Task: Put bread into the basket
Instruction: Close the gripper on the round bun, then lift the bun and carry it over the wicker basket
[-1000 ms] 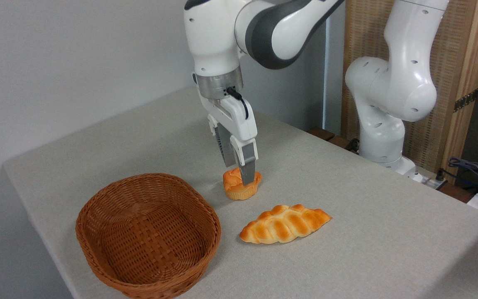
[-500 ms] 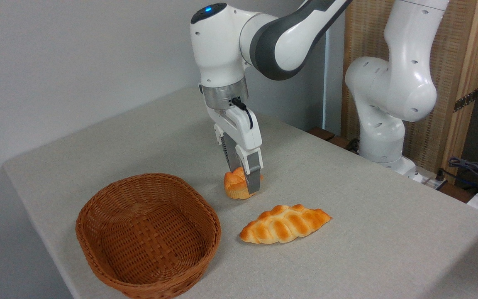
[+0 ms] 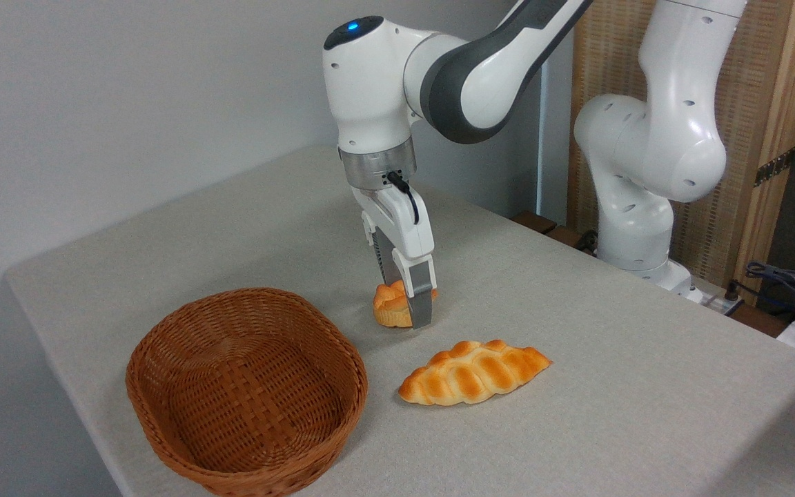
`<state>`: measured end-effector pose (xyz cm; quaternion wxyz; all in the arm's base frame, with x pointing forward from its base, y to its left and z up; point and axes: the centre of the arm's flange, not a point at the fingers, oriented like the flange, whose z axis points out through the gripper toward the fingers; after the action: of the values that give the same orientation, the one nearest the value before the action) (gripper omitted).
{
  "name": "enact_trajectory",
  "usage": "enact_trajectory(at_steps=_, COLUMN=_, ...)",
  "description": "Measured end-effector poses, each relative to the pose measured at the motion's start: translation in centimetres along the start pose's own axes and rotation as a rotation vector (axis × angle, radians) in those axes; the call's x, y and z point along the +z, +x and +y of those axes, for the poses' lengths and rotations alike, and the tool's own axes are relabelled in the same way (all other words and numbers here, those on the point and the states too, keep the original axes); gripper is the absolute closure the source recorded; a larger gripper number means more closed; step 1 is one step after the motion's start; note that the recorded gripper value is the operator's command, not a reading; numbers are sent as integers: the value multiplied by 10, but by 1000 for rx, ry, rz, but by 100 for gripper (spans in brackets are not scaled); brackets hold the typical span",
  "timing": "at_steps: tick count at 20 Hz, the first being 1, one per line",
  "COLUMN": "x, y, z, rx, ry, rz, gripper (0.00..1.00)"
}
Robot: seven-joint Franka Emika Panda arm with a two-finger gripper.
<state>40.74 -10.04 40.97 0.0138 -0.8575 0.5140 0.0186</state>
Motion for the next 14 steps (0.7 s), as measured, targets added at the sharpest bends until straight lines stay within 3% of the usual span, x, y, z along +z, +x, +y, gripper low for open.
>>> enact_trajectory(at_steps=4, x=1, y=0, z=1, rx=19, ry=-1, rz=-1, gripper=64)
enact_trajectory(at_steps=11, x=0, y=1, z=1, rx=22, ry=-4, rz=-4, gripper=64)
enact_trajectory(at_steps=14, x=-14, y=1, z=0, rx=20, ry=-32, rz=-32, gripper=65)
